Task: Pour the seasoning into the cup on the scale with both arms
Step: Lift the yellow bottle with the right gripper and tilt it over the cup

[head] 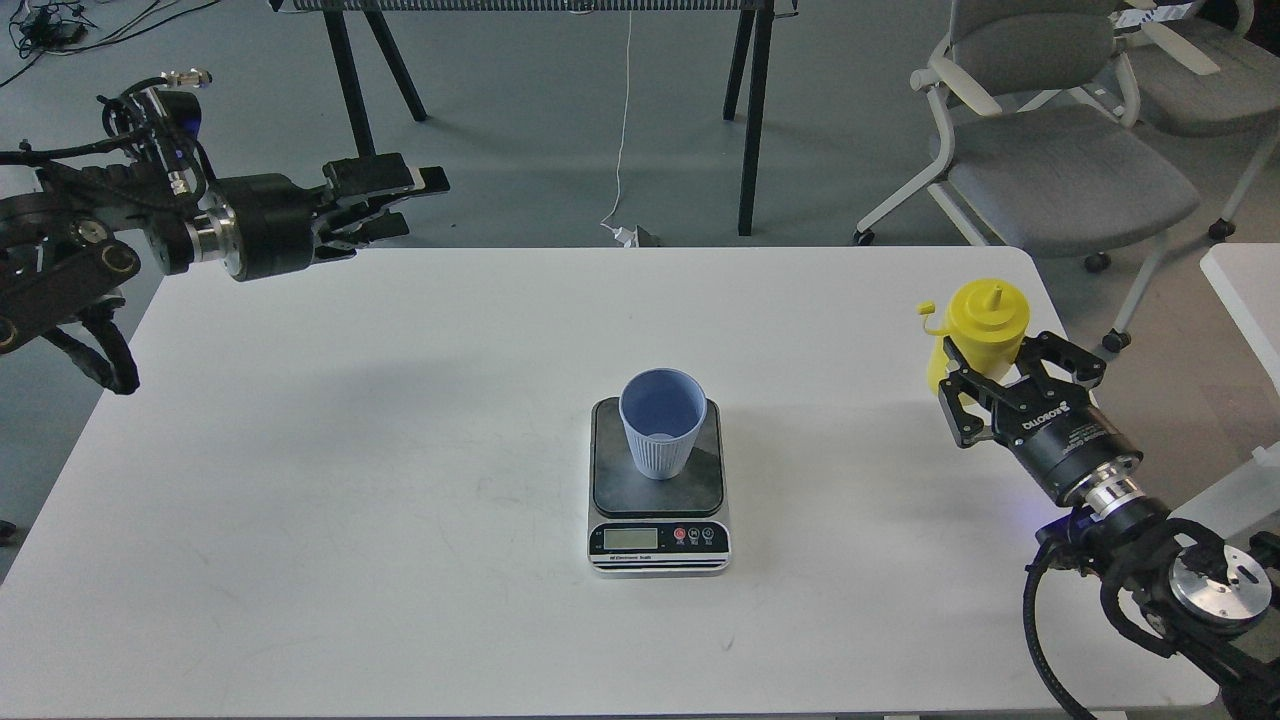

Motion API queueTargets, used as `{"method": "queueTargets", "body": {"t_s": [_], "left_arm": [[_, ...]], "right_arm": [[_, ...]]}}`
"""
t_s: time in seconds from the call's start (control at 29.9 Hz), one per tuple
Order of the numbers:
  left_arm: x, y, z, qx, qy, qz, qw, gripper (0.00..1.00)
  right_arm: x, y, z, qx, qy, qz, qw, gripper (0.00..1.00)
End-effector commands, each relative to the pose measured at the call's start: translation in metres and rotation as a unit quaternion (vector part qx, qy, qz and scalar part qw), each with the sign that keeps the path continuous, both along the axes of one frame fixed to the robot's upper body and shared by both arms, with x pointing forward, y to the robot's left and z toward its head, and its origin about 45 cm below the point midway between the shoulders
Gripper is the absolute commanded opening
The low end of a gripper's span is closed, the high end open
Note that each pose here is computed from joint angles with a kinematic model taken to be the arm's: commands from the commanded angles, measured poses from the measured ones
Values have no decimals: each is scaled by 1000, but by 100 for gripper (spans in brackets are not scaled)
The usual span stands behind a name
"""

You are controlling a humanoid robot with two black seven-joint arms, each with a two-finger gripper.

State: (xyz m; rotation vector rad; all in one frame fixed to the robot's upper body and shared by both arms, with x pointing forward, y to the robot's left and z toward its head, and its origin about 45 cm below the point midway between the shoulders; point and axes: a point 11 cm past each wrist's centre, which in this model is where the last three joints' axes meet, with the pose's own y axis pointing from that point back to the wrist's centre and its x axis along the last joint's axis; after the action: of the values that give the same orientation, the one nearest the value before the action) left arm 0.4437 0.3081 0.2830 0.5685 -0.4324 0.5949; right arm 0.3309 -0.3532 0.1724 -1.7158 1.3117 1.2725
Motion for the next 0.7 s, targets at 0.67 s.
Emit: {"method": "queueTargets", "body": {"t_s": [0.67], "left_arm": [[-2,-2,-4,-38,-1,10,999,99]], "right_arm": [[114,56,150,-426,-183,127,877,16]]}}
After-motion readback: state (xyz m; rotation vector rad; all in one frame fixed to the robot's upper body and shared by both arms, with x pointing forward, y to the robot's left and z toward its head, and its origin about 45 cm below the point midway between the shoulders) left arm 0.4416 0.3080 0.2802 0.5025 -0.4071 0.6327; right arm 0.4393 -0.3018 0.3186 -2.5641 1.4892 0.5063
